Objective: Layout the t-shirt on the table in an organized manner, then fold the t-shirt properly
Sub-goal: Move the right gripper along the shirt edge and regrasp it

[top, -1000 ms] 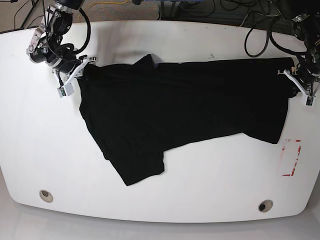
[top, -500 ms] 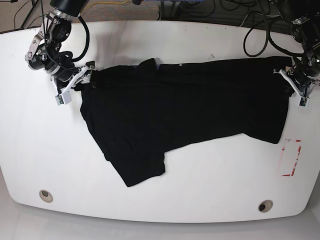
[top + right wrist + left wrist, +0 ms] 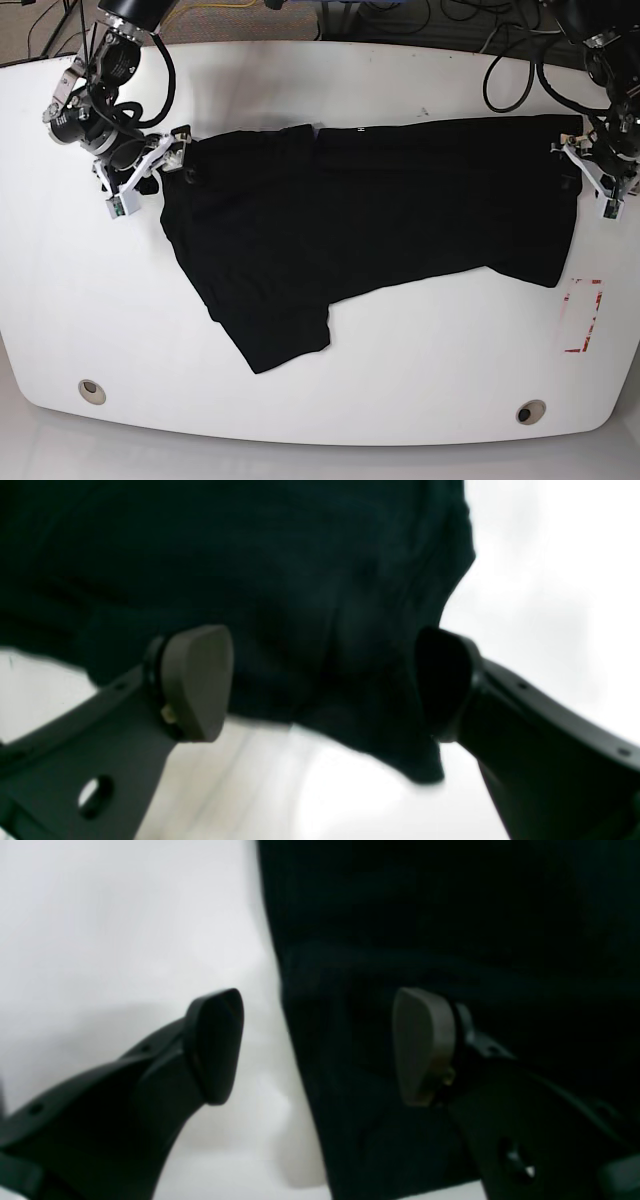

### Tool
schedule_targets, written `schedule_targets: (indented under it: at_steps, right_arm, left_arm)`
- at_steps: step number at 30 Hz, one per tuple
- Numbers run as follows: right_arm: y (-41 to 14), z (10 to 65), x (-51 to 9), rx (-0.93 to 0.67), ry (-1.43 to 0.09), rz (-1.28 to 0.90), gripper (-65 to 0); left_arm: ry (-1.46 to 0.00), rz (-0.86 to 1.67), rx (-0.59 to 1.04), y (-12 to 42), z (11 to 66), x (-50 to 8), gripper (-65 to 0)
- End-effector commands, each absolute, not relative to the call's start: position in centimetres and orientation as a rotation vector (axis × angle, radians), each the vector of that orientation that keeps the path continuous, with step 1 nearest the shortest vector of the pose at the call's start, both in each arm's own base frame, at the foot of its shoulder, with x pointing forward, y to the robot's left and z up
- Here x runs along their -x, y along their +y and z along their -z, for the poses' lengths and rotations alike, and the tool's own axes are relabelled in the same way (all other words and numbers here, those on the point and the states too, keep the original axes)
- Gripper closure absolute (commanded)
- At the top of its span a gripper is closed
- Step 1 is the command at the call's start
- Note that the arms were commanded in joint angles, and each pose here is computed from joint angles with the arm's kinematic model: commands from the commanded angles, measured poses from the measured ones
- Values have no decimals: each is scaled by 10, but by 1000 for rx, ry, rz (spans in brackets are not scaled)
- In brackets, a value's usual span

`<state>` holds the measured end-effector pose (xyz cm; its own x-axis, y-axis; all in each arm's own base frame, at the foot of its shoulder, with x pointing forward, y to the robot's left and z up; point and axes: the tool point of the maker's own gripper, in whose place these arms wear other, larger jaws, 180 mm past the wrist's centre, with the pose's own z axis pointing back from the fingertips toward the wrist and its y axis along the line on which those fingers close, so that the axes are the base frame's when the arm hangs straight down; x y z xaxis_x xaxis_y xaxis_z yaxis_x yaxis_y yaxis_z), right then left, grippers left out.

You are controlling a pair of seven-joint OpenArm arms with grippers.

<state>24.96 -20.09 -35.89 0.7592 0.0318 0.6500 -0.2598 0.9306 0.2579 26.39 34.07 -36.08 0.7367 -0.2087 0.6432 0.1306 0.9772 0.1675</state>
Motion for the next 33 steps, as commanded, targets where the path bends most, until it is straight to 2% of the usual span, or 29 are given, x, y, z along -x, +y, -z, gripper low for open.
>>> schedule_targets:
  at_steps: [1,11,21,29,33]
  right_arm:
    - [-191,342,-254,-347,-745,-197,-547]
    - [-158,346,-233,-372,-696,-299,-547]
    - [-159,352,-224,-376,-682,-287,-547]
    - [-170,383,-217,-346,-588,-246,-547]
    - [-170,389,-218,-363,-591,-224,-547]
  left_arm:
    - [-805,194,-164,350,330,-275,-440]
    - [-869,144,-187,358,312,-281,-440]
    - [-832,143,-189,361,322,-269,-440]
    - [-835,151,-177,358,329,-260,-440]
    - [-828,151,-177,357,331,-258,-440]
